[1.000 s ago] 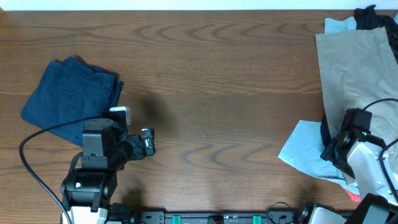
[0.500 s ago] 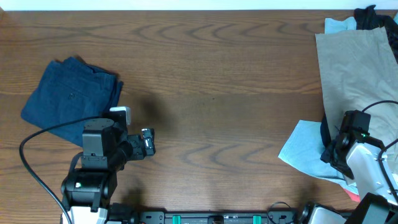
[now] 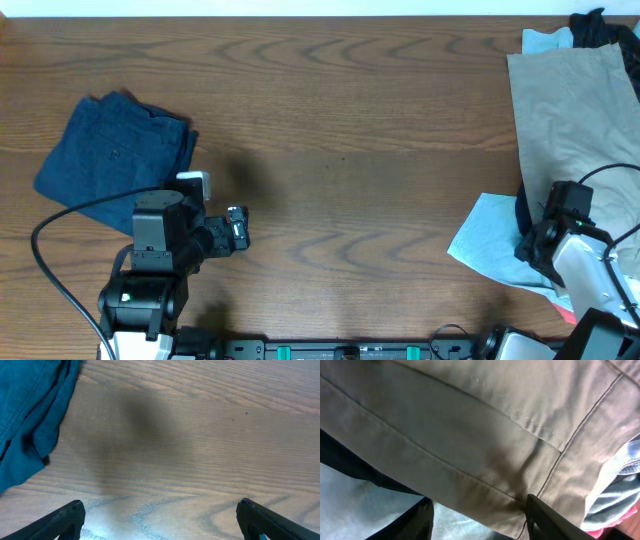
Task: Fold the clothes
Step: 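Reach the right gripper into the pile and grasp the khaki pants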
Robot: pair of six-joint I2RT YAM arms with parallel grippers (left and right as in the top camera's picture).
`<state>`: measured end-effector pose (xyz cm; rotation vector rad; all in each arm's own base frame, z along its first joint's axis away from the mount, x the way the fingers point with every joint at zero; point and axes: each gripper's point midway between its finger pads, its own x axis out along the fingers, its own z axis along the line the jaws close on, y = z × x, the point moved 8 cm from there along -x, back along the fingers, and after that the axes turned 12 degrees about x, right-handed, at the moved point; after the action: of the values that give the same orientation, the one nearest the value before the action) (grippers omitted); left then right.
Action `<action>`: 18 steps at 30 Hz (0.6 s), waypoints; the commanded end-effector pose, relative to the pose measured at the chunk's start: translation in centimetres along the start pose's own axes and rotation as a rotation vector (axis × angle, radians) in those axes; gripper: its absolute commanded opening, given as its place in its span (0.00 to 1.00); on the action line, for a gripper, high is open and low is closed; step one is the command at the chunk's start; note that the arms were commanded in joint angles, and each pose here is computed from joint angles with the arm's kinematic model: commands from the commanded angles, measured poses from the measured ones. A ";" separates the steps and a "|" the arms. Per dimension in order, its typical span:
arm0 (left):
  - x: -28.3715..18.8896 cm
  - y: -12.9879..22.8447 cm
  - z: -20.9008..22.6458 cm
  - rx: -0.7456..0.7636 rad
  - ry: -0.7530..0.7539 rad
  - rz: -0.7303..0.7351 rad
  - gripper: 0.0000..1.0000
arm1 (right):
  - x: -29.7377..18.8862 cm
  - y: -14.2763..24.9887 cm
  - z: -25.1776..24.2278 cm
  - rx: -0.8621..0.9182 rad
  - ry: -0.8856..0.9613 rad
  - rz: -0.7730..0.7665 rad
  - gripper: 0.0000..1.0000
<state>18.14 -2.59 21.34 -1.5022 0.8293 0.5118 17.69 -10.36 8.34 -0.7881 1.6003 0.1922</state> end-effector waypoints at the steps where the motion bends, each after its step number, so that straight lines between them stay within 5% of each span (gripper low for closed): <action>1: -0.6 -0.8 -0.1 0.014 0.005 -0.028 0.98 | 0.3 0.0 -0.4 0.015 0.030 -0.006 0.52; 11: -0.6 -0.8 -0.1 0.014 0.005 -0.028 0.98 | 0.3 -0.3 -0.4 0.021 0.040 -0.028 0.38; 16: -0.6 -0.8 -0.1 0.014 0.005 -0.028 0.98 | 0.3 -0.6 -0.4 0.029 0.043 -0.053 0.04; 18: -0.6 -0.8 -0.1 0.014 0.005 -0.028 0.98 | 0.3 -0.7 -0.3 0.030 0.039 -0.056 0.01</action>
<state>18.14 -2.59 21.34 -1.5022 0.8293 0.5118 18.08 -10.82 8.48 -0.8158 1.5896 0.1418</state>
